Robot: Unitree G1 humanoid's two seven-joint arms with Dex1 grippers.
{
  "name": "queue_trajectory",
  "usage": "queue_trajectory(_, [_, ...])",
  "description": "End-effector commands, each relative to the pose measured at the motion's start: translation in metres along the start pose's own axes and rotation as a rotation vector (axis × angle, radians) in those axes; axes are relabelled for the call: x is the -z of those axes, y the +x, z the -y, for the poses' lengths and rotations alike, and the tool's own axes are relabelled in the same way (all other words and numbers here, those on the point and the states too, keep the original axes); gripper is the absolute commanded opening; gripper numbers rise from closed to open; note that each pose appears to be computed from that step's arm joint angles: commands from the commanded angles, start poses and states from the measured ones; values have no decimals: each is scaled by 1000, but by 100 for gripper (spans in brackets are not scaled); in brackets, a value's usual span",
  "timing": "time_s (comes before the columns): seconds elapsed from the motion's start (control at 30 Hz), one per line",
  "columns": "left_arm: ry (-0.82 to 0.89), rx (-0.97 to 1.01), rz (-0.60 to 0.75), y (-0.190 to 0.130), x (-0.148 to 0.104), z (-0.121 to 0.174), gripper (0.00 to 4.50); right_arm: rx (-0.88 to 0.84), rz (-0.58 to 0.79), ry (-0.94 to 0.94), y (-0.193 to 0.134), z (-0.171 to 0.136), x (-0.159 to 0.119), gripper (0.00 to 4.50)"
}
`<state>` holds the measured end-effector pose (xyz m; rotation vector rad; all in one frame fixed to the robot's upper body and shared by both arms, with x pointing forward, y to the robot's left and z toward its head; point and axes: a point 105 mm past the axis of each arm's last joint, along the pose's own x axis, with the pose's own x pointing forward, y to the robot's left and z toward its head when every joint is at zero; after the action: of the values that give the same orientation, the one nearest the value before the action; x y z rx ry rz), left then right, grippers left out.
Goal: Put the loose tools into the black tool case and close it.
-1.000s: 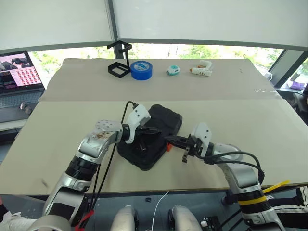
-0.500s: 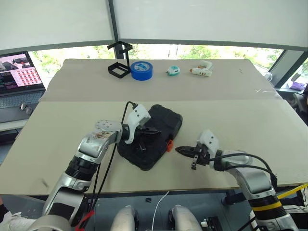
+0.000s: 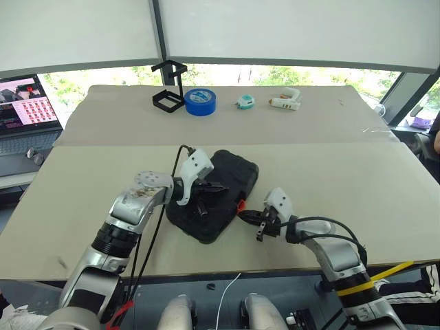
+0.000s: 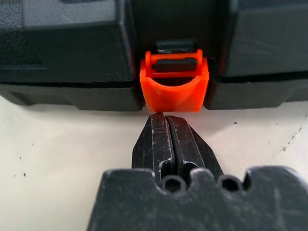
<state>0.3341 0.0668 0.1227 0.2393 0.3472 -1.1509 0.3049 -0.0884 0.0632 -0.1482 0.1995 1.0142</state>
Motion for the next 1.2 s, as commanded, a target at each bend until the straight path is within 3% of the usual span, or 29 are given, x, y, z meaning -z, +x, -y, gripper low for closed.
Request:
queue_trajectory(0.03, [-128, 8, -158, 5, 48, 5, 1, 27, 159, -75, -3, 4, -26, 0])
queue_trajectory(0.37, [-156, 16, -189, 2, 56, 9, 1, 29, 261, -114, -10, 2, -39, 0])
queue_trajectory(0.53, [-162, 15, -187, 3, 56, 10, 1, 5, 172, -3, -20, 4, -31, 0])
queue_trajectory(0.57, [-161, 12, -184, 3, 56, 9, 0, 11, 149, 25, -23, 5, -29, 58])
queue_trajectory(0.7, [-162, 6, -180, 2, 55, 8, 0, 13, 7, 34, -30, 2, -14, 177])
queue_trajectory(0.83, [-165, 5, -177, 0, 56, 8, 0, 60, -10, 42, -22, 3, -13, 314])
queue_trajectory(1.2, [-171, 8, -184, -2, 58, 11, 0, 52, 39, 53, -6, -2, -20, 314])
